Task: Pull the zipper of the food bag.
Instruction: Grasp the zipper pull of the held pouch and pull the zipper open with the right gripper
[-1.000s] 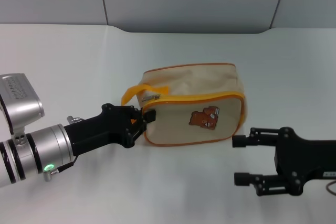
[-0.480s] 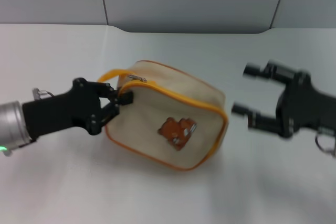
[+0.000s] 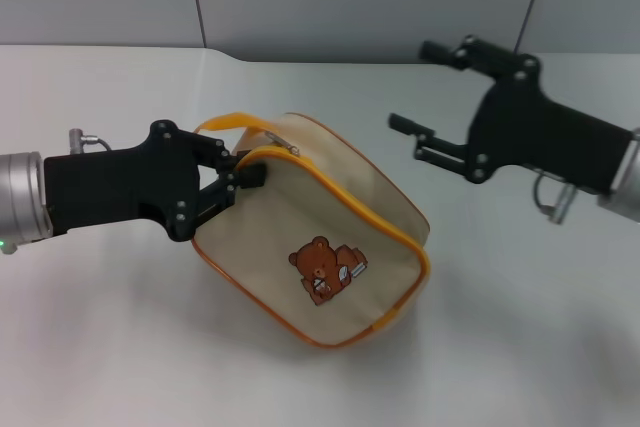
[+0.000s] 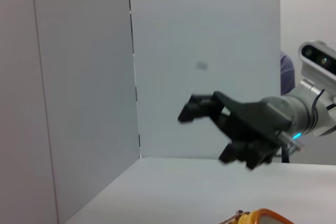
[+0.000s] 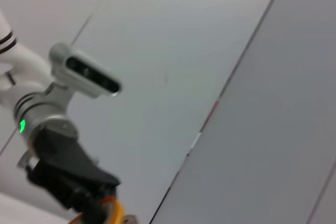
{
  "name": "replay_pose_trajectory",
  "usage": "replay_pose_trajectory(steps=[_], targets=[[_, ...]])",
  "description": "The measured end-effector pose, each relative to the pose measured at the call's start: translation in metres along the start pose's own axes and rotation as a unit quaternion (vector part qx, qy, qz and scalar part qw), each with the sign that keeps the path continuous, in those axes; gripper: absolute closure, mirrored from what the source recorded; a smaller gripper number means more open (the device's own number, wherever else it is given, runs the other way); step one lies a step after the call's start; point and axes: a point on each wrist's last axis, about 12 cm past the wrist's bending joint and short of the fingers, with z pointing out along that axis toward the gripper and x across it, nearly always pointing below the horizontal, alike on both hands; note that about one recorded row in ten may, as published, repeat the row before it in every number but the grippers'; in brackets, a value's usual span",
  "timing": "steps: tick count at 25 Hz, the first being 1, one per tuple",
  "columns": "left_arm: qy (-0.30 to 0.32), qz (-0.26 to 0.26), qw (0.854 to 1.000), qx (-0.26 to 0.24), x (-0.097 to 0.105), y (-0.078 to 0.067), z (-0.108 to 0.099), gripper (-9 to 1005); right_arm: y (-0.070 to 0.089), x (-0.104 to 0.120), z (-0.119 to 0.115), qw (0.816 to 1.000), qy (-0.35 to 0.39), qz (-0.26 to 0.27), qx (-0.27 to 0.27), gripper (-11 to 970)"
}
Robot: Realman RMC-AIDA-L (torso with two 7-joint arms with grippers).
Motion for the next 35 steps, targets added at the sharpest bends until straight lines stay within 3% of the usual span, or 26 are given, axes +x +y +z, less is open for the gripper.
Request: replay_pose_trajectory(steps=[6, 13, 20, 26, 35], targets=[[-0.005, 0.004, 1.0, 0.007, -0.004, 0.002, 0.007, 925, 0.005, 0.006, 0.026, 0.996, 0.015, -0.078, -0.037, 391], [-0.006, 0.007, 1.0, 0.01, -0.007, 0.004, 0.009, 927, 0.008, 0.006, 0.042, 0.99, 0.01, -0.124, -0.064, 576], [0.001, 0.007, 1.0, 0.018, -0.012, 0.006, 0.012, 926, 0.01, 0.004, 0.053, 0.984, 0.003, -0.15, -0.093, 570], [0.005, 0.008, 1.0, 0.019, -0.014, 0.008, 0.013, 926, 0.02, 0.004, 0.053, 0.981, -0.009, -0.164, -0.101, 572], [0.005, 0.001, 1.0, 0.014, -0.013, 0.008, 0.01, 927, 0.027, 0.006, 0.051, 0.983, -0.01, -0.155, -0.1, 577]])
